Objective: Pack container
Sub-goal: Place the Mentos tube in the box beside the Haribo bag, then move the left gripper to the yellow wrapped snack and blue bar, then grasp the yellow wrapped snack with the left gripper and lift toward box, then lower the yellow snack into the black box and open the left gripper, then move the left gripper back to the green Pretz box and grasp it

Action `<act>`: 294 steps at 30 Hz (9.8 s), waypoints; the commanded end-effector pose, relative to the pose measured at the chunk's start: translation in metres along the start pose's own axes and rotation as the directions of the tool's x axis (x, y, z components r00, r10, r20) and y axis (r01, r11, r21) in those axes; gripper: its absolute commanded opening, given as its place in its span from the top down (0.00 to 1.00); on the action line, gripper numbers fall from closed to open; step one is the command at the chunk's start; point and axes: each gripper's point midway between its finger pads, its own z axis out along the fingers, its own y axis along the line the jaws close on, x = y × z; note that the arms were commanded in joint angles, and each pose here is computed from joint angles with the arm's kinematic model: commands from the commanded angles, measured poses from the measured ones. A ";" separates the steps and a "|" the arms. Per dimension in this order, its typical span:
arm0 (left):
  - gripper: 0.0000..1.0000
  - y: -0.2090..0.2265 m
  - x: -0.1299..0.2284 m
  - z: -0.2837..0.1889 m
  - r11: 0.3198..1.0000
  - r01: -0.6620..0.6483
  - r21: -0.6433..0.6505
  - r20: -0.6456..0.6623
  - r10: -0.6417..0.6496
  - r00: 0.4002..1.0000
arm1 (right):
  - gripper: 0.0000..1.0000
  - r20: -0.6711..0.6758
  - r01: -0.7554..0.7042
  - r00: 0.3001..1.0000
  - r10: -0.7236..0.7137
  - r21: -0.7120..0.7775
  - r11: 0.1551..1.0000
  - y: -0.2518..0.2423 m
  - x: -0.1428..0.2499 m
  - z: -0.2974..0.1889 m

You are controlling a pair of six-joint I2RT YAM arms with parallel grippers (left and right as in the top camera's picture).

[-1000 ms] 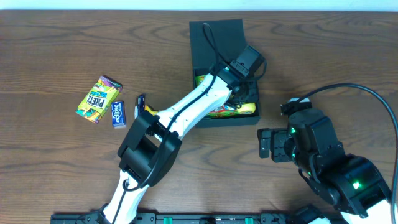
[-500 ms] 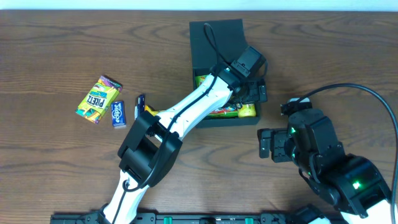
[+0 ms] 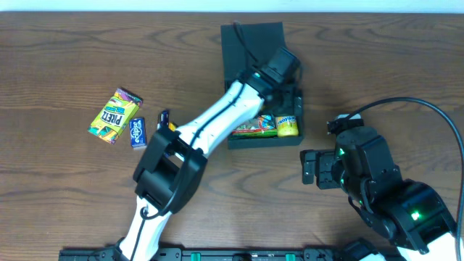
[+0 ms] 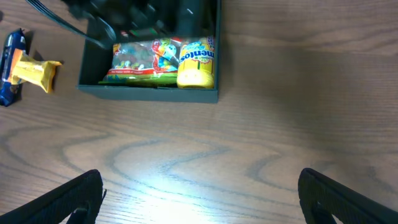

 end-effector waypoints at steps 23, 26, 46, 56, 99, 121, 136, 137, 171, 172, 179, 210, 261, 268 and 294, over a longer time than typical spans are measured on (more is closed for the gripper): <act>0.05 0.116 -0.077 -0.155 0.977 0.069 -0.200 0.262 -0.014 0.965 | 0.01 0.012 0.007 1.000 -0.008 0.004 1.000 -0.002 -0.003 -0.003; 0.05 0.111 -0.084 -0.156 0.982 0.066 -0.176 0.289 -0.012 0.957 | 0.01 0.012 0.007 1.000 -0.008 0.004 1.000 -0.002 -0.003 -0.003; 0.05 0.202 0.033 -0.146 0.347 0.852 -0.391 0.386 -0.779 0.495 | 0.01 0.012 0.007 1.000 -0.008 0.004 1.000 -0.002 -0.003 -0.003; 0.05 0.222 0.057 -0.100 0.264 0.886 -0.381 0.386 -0.825 0.412 | 0.01 0.012 0.007 1.000 -0.008 0.004 1.000 -0.002 -0.003 -0.003; 0.27 0.270 0.066 -0.045 0.188 0.931 -0.314 0.494 -0.805 0.329 | 0.01 0.012 0.007 1.000 -0.008 0.004 1.000 -0.002 -0.003 -0.003; 0.41 0.275 0.075 -0.038 0.183 0.928 -0.325 0.491 -0.806 0.331 | 0.01 0.012 0.007 1.000 -0.008 0.004 1.000 -0.002 -0.003 -0.003; 0.73 0.276 0.065 -0.044 0.314 0.868 -0.384 0.464 -0.747 0.475 | 0.01 0.012 0.007 1.000 -0.008 0.004 1.000 -0.002 -0.003 -0.003; 0.74 0.275 0.062 -0.045 0.333 0.860 -0.388 0.459 -0.739 0.493 | 0.01 0.012 0.007 1.000 -0.008 0.004 1.000 -0.002 -0.003 -0.003; 0.94 0.093 -0.110 -0.096 0.994 0.069 -0.084 0.404 -0.030 0.914 | 0.01 0.012 0.007 1.000 -0.008 0.004 1.000 -0.002 -0.003 -0.003; 0.94 0.088 -0.109 -0.093 0.996 0.045 -0.075 0.396 -0.011 0.918 | 0.01 0.012 0.007 1.000 -0.008 0.004 1.000 -0.002 -0.003 -0.003; 0.95 0.060 -0.094 -0.061 0.994 -0.089 -0.071 0.317 0.107 0.942 | 0.01 0.012 0.007 1.000 -0.008 0.004 1.000 -0.002 -0.003 -0.003; 0.76 -0.013 -0.069 -0.006 0.997 -0.074 0.030 0.282 0.063 0.957 | 0.01 0.012 0.007 1.000 -0.008 0.004 1.000 -0.002 -0.003 -0.003; 0.05 0.292 -0.043 -0.283 0.795 0.109 -0.596 0.195 0.011 0.981 | 0.01 0.012 0.007 1.000 -0.007 0.004 1.000 -0.002 -0.003 -0.003; 0.05 0.319 -0.035 -0.273 0.781 -0.011 -0.624 0.084 0.081 0.993 | 0.01 0.012 0.007 1.000 -0.007 0.004 1.000 -0.002 -0.003 -0.003; 0.05 0.408 -0.014 -0.168 0.764 -0.210 -0.610 0.001 0.265 0.964 | 0.01 0.012 0.007 1.000 -0.007 0.004 1.000 -0.002 -0.003 -0.003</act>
